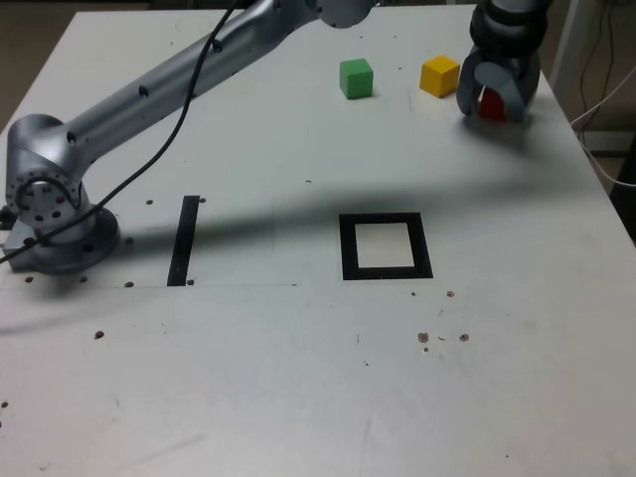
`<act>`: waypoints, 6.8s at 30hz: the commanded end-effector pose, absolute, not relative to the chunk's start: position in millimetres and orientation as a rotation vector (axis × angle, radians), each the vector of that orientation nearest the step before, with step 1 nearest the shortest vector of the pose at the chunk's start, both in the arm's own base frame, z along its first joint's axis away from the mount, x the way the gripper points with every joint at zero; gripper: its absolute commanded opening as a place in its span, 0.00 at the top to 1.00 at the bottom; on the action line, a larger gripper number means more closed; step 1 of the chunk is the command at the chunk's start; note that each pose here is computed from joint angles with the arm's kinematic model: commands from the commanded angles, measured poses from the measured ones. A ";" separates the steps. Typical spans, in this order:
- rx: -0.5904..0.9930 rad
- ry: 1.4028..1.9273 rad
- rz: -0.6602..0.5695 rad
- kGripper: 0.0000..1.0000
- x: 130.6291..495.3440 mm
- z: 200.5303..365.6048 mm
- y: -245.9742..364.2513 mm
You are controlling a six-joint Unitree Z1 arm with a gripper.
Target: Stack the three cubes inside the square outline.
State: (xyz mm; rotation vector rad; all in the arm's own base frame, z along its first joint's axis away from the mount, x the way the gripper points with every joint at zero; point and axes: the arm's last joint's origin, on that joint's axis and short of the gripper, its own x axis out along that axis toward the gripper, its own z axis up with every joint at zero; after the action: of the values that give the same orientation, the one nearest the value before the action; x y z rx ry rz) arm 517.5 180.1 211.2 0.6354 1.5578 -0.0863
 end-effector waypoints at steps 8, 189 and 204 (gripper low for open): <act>0.634 1.522 -0.074 0.82 520.3 215.6 179.9; 0.752 1.663 -0.325 0.01 442.3 258.9 262.5; 0.751 1.676 -0.373 0.05 456.5 221.8 270.0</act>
State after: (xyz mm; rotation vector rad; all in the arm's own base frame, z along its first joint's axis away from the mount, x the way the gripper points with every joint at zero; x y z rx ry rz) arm 454.7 269.3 222.9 0.7477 1.6814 -0.3772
